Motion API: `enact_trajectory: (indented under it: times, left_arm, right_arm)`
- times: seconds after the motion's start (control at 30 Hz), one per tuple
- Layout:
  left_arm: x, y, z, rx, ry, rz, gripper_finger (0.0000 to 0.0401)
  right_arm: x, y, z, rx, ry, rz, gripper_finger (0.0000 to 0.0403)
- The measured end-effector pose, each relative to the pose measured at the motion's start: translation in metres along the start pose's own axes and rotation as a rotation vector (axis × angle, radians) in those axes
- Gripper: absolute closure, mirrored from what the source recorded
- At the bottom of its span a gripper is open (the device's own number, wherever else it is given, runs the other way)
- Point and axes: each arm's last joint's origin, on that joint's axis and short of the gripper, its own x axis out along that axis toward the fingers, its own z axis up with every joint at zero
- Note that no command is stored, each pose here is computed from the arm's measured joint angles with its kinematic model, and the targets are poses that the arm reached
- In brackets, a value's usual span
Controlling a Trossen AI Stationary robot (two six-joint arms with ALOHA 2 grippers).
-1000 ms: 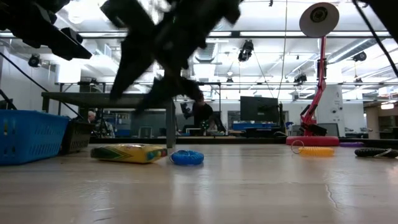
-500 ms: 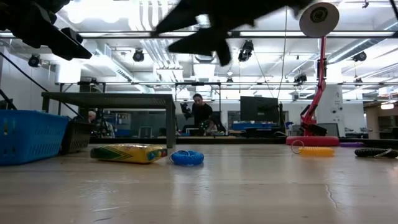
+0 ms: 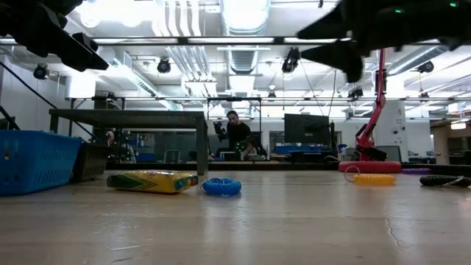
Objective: Pick & Place Office Desk Supplies
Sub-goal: Put the yellow crayon box in the blue bin
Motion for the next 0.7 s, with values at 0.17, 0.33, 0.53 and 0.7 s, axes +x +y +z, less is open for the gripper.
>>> enact_trajectory:
  times: [0.17, 0.33, 0.53, 0.7]
  left_arm:
    - [0.0, 0.0, 0.0, 0.0, -0.001, 0.0, 0.0169]
    - [0.0, 0.0, 0.0, 0.0, 0.0, 0.0, 0.0169]
    - [0.0, 0.0, 0.0, 0.0, 0.0, 0.0, 0.0169]
    - [0.0, 0.0, 0.0, 0.0, 0.0, 0.0, 0.0169]
  right_arm:
    - [-0.029, -0.018, 0.008, 0.057, -0.068, 0.027, 0.0188]
    - [-0.04, -0.024, 0.009, 0.092, -0.09, 0.068, 0.0188]
    - [-0.041, -0.026, 0.007, 0.103, -0.081, 0.066, 0.0188]
    - [-0.037, -0.023, 0.006, 0.079, -0.062, 0.058, 0.0188]
